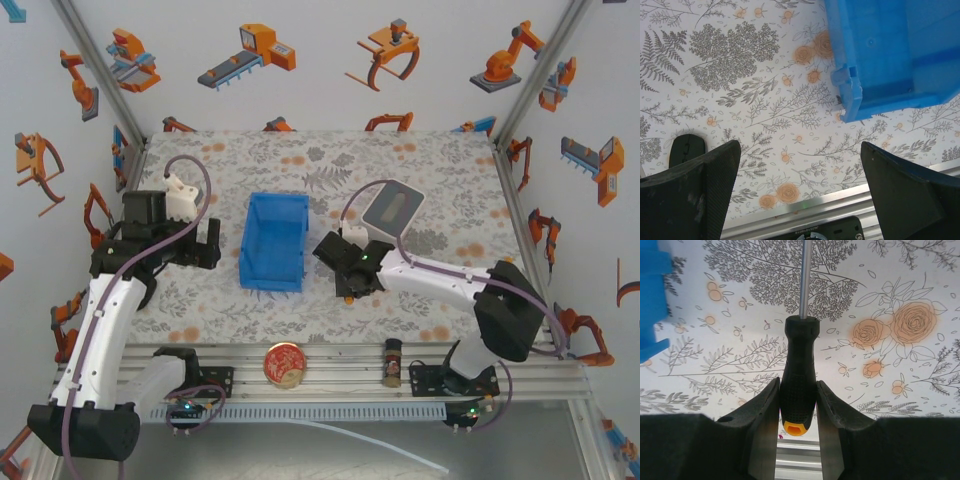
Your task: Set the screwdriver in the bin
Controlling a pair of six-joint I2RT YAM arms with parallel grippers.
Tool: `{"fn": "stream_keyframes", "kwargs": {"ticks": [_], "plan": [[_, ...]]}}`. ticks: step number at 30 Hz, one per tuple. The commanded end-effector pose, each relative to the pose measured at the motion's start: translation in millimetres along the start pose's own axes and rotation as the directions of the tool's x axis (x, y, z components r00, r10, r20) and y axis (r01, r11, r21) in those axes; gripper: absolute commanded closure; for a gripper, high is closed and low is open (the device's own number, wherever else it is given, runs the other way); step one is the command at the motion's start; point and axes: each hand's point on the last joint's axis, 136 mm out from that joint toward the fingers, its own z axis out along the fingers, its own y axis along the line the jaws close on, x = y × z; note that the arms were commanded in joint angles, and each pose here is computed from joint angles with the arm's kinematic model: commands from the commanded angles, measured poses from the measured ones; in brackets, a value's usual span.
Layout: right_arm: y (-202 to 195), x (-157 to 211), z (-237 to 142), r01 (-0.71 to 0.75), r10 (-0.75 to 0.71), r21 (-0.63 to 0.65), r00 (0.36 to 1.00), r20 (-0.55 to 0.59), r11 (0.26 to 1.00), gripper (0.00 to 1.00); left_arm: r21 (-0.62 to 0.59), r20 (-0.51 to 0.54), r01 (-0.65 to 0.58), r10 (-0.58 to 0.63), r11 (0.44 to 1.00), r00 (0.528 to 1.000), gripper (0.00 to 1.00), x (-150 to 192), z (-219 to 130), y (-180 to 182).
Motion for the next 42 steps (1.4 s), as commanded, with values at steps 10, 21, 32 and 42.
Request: {"fn": "stream_keyframes", "kwargs": {"ticks": [10,21,32,42], "plan": [[4.4,-42.1,-68.6,0.058,-0.053,-0.033,0.992,0.118,0.998,0.81,0.018,0.005,-0.022,0.022,1.0,1.0,0.03,5.7,-2.3,-5.4],[57.7,-69.3,-103.8,0.175,-0.155,-0.105,0.972,0.176,0.979,0.8,-0.005,0.024,-0.017,0.017,1.0,1.0,0.03,3.1,-7.4,-2.4],[123.1,-92.5,-109.9,0.236,-0.189,-0.217,0.958,0.216,0.947,0.8,-0.042,0.047,0.008,-0.006,0.999,0.999,0.03,5.9,-19.7,1.9],[164.6,-96.1,-88.7,0.278,-0.233,-0.241,0.952,0.199,0.93,0.8,-0.094,0.071,0.028,-0.021,0.995,0.997,0.03,4.2,-30.6,9.8]]}}
